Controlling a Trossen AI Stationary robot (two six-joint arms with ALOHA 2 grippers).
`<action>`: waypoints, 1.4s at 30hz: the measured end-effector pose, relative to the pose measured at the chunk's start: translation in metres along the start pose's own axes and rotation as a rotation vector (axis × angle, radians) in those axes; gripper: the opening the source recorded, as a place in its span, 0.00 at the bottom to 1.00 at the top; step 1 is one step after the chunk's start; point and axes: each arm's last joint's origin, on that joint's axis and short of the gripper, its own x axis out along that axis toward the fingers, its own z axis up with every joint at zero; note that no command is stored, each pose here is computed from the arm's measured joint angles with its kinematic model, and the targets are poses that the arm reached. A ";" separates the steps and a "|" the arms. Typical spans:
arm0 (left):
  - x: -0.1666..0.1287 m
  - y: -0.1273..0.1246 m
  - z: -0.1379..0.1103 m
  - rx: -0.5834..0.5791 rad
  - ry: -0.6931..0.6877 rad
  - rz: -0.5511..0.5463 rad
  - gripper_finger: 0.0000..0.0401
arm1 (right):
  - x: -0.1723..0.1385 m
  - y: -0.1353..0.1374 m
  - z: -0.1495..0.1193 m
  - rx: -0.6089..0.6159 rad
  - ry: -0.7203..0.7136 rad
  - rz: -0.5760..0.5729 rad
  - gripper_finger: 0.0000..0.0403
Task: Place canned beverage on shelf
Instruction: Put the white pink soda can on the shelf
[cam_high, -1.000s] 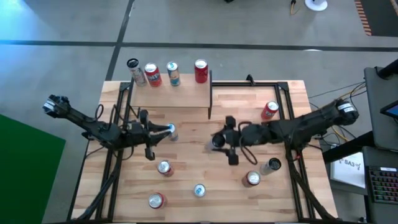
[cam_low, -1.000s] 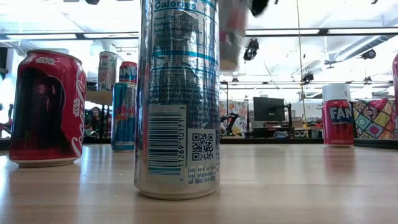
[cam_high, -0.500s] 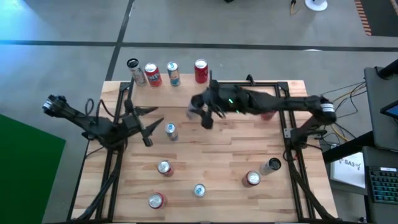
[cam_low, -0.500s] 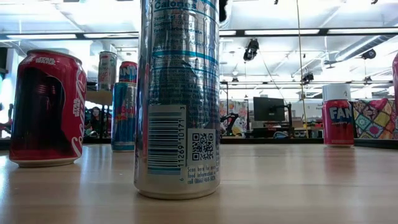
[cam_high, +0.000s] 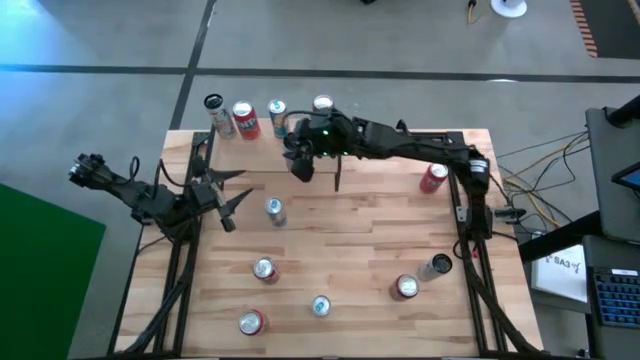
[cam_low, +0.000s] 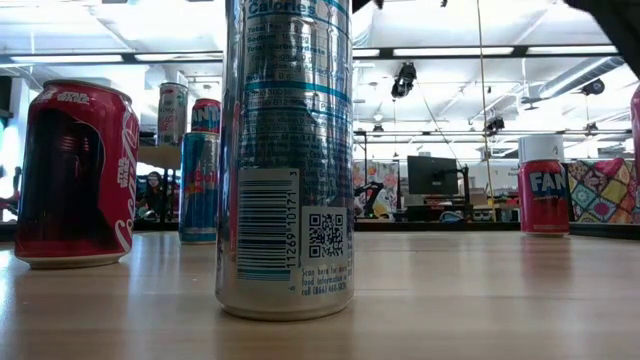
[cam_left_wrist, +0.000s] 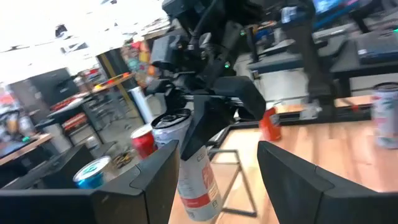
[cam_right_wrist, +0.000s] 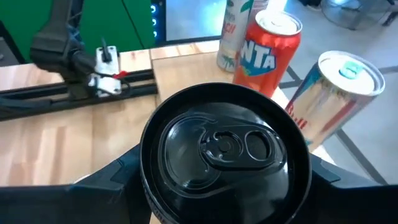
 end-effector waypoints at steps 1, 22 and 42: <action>0.000 0.001 0.000 -0.001 0.004 0.015 0.50 | 0.004 -0.001 0.001 -0.002 -0.004 -0.003 0.59; -0.002 0.007 0.005 -0.073 -0.019 0.070 0.50 | 0.039 -0.019 0.007 0.084 -0.046 -0.097 0.59; 0.002 0.000 0.004 -0.062 0.001 0.054 0.50 | 0.039 -0.017 0.000 0.048 0.024 -0.080 0.61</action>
